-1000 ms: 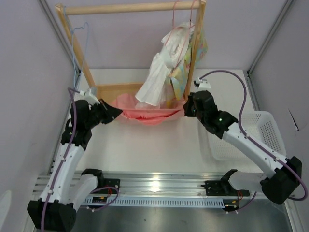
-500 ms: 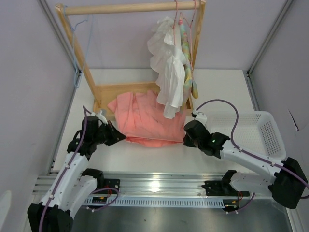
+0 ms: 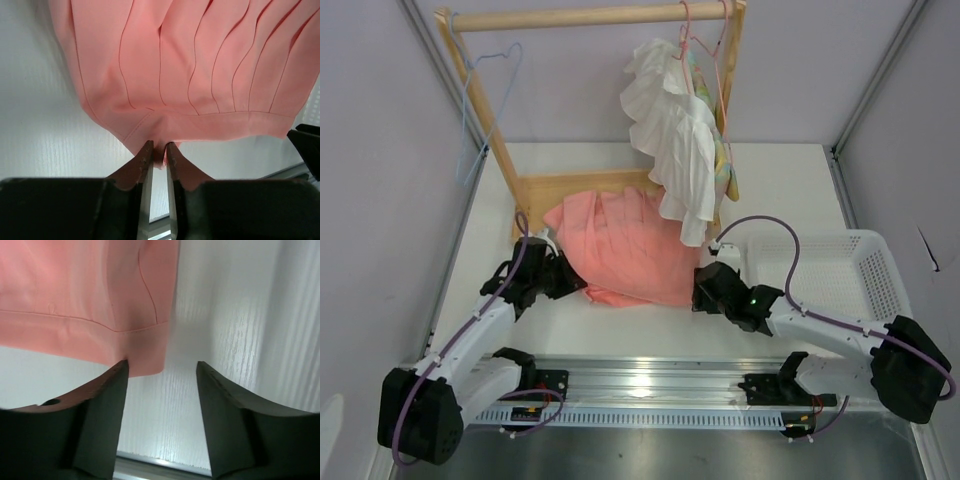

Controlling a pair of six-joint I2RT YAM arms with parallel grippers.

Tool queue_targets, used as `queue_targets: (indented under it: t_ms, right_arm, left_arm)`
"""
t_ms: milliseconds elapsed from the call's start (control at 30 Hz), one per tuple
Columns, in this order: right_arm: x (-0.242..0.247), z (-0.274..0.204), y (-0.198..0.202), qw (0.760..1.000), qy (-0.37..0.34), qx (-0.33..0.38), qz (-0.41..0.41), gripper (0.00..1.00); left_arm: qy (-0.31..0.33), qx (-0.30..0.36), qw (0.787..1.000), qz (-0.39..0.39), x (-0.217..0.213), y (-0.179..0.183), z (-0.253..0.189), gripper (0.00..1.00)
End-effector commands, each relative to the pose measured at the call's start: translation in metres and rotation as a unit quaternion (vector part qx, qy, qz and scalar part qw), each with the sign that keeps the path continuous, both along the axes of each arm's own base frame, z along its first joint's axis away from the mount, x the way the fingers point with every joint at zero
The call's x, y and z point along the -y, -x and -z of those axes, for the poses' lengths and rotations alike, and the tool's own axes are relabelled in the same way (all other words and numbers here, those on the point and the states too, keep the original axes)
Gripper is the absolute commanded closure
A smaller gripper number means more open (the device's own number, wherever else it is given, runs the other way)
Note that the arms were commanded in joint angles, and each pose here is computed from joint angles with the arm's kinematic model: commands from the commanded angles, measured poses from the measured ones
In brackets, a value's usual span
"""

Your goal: Place the skirt on the hanger

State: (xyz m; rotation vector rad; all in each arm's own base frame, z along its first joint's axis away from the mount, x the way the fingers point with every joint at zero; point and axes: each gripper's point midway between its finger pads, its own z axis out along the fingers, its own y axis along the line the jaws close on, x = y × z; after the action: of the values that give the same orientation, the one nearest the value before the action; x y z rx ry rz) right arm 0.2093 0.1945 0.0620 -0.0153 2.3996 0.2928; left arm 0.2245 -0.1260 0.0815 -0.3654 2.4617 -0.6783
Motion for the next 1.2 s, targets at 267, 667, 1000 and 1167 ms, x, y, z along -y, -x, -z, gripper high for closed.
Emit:
queue_targets:
  t_ms: [267, 667, 1000, 1167]
  right_arm:
    - [-0.038, -0.029, -0.003, 0.973, 0.131, 0.157, -0.11, 0.36]
    - [-0.043, -0.025, 0.012, 0.945, 0.228, 0.181, -0.152, 0.32]
    - [-0.045, -0.015, 0.0, 0.942, 0.26, 0.158, -0.142, 0.3]
    - [-0.036, -0.022, 0.01, 0.945, 0.257, 0.138, -0.146, 0.29]
  left_arm:
    - [-0.025, 0.026, 0.999, 0.01, -0.002, -0.012, -0.001, 0.67]
    - [-0.021, 0.017, 1.0, 0.007, -0.001, -0.012, 0.007, 0.66]
    - [-0.02, 0.011, 1.0, 0.003, -0.001, -0.011, 0.009, 0.65]
    - [-0.019, 0.012, 1.0, 0.003, -0.001, -0.011, 0.008, 0.65]
